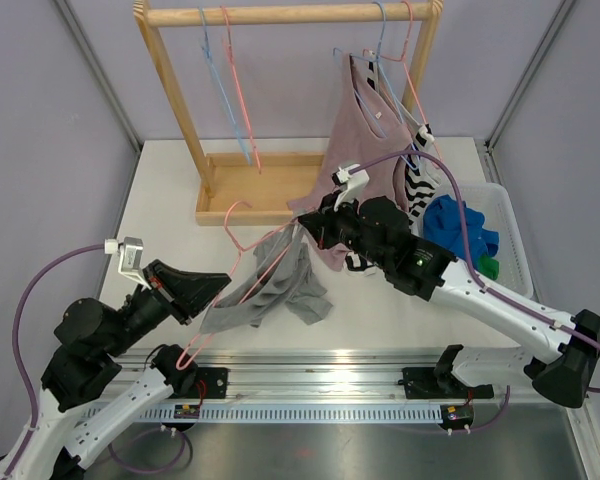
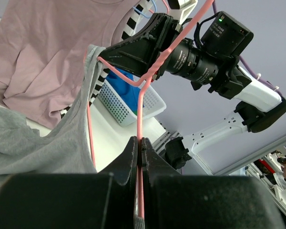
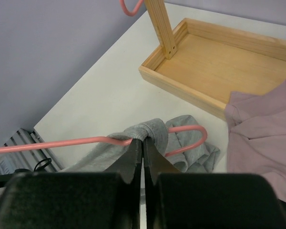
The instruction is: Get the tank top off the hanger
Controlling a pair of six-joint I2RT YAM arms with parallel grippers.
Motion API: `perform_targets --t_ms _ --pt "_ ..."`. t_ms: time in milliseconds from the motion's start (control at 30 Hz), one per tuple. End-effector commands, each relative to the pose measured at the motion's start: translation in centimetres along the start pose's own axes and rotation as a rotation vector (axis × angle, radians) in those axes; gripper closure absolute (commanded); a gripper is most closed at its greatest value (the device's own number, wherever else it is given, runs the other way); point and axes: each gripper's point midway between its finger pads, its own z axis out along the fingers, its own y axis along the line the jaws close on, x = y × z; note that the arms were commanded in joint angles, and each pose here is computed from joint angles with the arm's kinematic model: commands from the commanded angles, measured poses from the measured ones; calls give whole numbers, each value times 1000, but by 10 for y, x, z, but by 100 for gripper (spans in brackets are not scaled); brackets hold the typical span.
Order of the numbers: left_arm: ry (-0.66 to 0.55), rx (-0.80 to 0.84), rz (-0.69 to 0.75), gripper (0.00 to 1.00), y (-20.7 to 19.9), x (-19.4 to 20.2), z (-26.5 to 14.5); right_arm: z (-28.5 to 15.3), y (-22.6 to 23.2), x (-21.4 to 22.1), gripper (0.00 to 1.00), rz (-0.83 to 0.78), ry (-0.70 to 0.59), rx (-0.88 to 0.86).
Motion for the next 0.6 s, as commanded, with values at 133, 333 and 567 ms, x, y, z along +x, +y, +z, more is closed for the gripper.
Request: perform_targets --t_ms 133,333,567 --pt "-1 31 27 100 -12 -8 -5 -7 -28 -36 100 -53 -128 185" --pt "32 49 45 100 -14 -1 -10 -6 -72 -36 100 -135 -64 437" --pt "16 87 54 100 -25 -8 -19 7 -114 -8 100 -98 92 596"
